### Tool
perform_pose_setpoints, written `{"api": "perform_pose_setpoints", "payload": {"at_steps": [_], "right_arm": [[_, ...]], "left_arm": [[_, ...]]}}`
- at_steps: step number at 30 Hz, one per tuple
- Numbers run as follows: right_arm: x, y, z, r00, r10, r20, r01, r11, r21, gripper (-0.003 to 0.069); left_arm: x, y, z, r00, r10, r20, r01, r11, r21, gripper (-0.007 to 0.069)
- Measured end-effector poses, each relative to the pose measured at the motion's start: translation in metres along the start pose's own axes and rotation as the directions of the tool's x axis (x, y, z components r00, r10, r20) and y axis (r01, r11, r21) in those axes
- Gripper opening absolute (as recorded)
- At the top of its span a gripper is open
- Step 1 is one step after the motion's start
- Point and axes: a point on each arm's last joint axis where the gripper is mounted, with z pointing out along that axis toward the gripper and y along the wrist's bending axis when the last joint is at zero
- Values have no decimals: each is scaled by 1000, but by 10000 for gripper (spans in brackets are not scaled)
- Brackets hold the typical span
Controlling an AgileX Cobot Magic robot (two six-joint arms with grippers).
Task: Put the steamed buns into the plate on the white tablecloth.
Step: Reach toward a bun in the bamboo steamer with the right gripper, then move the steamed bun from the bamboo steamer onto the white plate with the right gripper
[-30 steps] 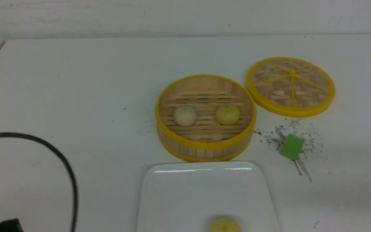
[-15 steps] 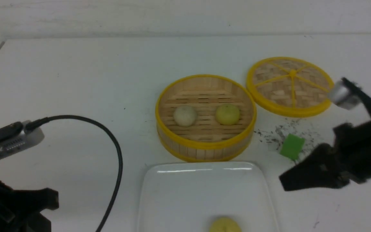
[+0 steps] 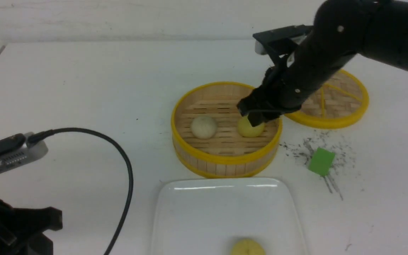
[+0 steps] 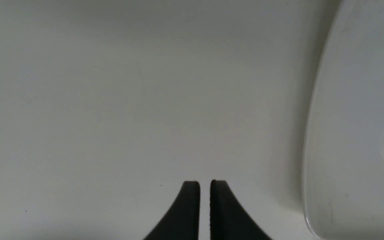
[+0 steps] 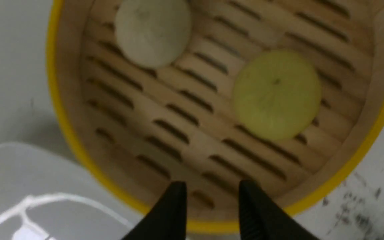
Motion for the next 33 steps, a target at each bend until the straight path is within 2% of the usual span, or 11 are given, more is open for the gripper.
{"api": "perform_pose_setpoints", "payload": {"at_steps": [1, 2, 5, 8, 12, 16, 22, 23, 26, 28, 33], "right_arm": [[-5, -2, 5, 1000, -5, 14, 5, 1000, 14, 342], [-5, -2, 7, 1000, -6, 13, 6, 1000, 17, 350], [-10, -8, 32, 999, -17, 37, 16, 999, 43, 469], [-8, -11, 49, 999, -26, 36, 24, 998, 58, 511], [-6, -16, 68, 999, -42, 32, 40, 996, 78, 513], [-4, -19, 76, 998, -62, 18, 60, 993, 98, 435], [-3, -19, 73, 997, -76, -3, 76, 991, 108, 58], [-3, -18, 69, 997, -79, -7, 79, 991, 109, 24], [-4, -13, 54, 996, -85, -8, 85, 991, 105, 12], [-6, -7, 27, 996, -88, -2, 88, 991, 98, 12], [4, 20, -82, 999, -52, 11, 52, 999, 2, 12]], "left_arm": [[0, 0, 0, 1000, 0, 0, 0, 1000, 0, 86], [0, 0, 0, 1000, 0, 1, 0, 1000, 0, 87], [0, 0, 0, 1000, -1, 1, 1, 1000, 0, 91], [0, 0, 0, 1000, -5, 1, 5, 1000, 4, 91], [0, -1, 0, 1000, -11, 2, 11, 1000, 13, 94], [0, -1, 0, 1000, -11, 3, 11, 1000, 13, 105], [-1, -1, 0, 1000, -11, 7, 11, 1000, 13, 113], [-1, -1, 0, 1000, -11, 7, 11, 1000, 13, 115], [-1, -1, 0, 1000, -11, 7, 11, 1000, 13, 119], [-1, -1, 0, 1000, -11, 7, 11, 1000, 13, 122], [-1, -1, 0, 1000, -11, 15, 11, 1000, 13, 125]]}}
